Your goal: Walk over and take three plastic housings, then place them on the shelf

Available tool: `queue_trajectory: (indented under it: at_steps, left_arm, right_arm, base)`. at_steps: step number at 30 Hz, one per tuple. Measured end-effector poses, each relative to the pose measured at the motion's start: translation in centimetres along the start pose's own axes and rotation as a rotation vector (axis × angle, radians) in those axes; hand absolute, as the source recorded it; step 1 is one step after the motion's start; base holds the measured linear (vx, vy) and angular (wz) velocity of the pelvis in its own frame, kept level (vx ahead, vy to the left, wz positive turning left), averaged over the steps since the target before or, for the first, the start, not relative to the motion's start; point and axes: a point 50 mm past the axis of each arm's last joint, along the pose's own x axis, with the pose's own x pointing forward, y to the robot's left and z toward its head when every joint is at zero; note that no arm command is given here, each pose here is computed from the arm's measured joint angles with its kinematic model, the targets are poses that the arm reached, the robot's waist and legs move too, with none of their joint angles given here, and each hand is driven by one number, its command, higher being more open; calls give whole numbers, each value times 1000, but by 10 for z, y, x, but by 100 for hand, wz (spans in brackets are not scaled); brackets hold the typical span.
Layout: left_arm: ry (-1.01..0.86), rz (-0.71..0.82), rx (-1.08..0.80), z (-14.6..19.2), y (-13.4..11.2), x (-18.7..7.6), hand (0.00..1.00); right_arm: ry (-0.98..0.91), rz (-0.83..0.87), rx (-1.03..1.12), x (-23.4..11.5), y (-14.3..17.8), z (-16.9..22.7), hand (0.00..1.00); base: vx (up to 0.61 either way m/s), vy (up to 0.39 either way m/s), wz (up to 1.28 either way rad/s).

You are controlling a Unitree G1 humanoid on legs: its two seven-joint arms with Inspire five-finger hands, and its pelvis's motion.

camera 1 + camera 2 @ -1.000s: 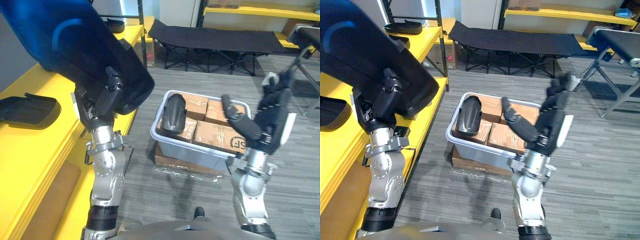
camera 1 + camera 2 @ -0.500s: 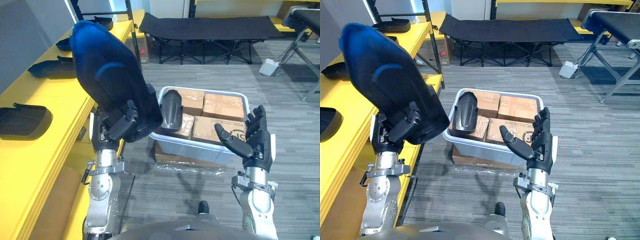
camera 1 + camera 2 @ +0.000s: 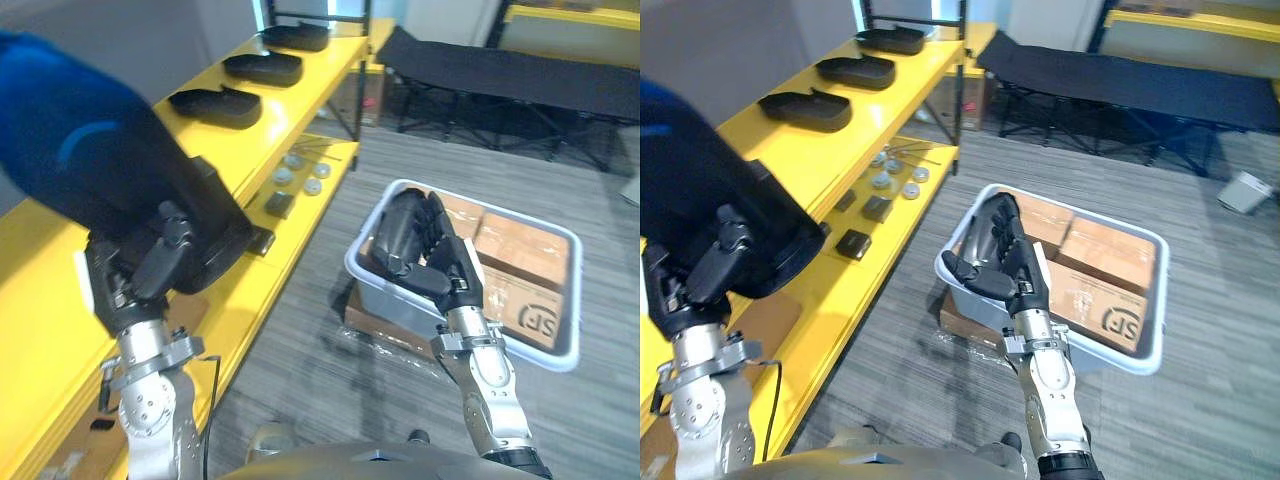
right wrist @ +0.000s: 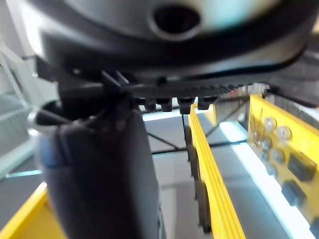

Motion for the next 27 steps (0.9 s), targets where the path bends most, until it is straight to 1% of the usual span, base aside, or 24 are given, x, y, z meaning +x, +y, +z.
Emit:
queue_trajectory:
  at_steps: [2, 4, 8, 13, 15, 17, 21, 24, 27]
  left_arm:
    - [13, 8, -10, 0, 5, -3, 0]
    - [27, -25, -14, -2, 6, -6, 0]
    - [32, -89, -2, -1, 8, -12, 0]
    - [22, -240, -11, 0, -2, -10, 0]
    - [6, -295, -23, 1, -9, -6, 0]
    - [-14, -331, -46, 3, -18, -2, 0]
    - [-32, -315, -72, 6, -25, -1, 0]
    - [-34, -280, -75, 6, -24, 0, 0]
    - [-40, -261, -69, 7, -22, 1, 0]
  right_arm:
    - [17, 4, 8, 0, 0, -2, 100]
    - [28, 6, 0, 1, 0, -1, 100]
    - [57, 20, 0, 4, 5, -4, 100]
    - [82, -51, 34, -19, -3, -6, 100]
    - [88, -108, 91, -30, -9, -9, 100]
    - [91, -123, 96, -35, -14, -10, 100]
    - [15, -56, 77, -31, -10, -2, 100]
    - [-11, -17, 61, -30, -8, 2, 100]
    - [-54, -19, 60, -23, -5, 7, 100]
  base:
    - [23, -19, 121]
    - [-3, -22, 114]
    - [-25, 2, 41]
    - [4, 5, 45]
    - [56, -18, 47]
    - [24, -3, 22]
    - [-40, -18, -2]
    - [-93, -4, 4]
    - [-91, 21, 23]
